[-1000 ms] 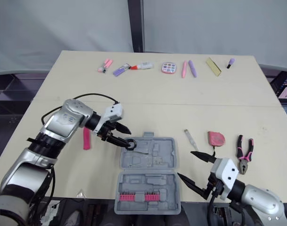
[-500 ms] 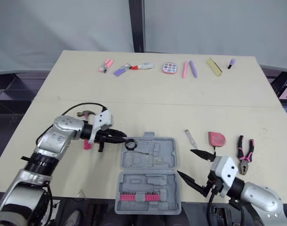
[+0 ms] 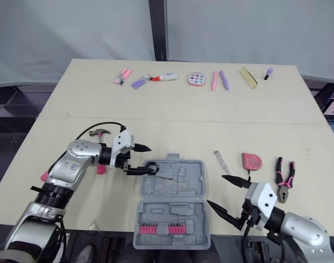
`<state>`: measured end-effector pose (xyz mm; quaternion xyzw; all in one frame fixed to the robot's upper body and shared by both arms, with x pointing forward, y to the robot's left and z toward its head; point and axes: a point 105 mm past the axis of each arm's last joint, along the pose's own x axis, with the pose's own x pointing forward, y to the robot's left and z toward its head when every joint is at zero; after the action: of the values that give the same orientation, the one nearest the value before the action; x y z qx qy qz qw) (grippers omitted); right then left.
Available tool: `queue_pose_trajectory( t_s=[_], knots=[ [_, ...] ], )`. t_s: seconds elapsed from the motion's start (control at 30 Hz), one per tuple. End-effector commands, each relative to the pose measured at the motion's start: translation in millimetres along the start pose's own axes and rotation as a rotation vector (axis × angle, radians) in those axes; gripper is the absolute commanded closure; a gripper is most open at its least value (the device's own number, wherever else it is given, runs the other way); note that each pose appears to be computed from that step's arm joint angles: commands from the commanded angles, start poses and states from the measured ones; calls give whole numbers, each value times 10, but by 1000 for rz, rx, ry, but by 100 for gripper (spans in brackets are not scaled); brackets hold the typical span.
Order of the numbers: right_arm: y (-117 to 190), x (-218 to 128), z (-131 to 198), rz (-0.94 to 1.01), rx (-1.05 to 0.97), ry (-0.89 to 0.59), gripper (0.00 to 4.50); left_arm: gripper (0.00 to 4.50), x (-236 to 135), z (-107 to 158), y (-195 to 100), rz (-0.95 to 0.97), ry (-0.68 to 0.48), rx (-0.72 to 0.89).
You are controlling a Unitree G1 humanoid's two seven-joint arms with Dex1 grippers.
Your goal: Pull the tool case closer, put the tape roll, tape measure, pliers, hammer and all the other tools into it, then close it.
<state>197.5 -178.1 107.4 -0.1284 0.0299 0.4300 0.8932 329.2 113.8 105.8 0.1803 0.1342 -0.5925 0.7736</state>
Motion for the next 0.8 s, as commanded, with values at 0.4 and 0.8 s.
queue_pose_trajectory(
  t_s=[0.4,0.8],
  knots=[
    [17,-54,90,10,-24,-12,0,308,9,-9,-24,25,-21,12],
    [29,-58,109,9,-22,-12,0,308,89,-113,-60,52,-16,40]
  ],
)
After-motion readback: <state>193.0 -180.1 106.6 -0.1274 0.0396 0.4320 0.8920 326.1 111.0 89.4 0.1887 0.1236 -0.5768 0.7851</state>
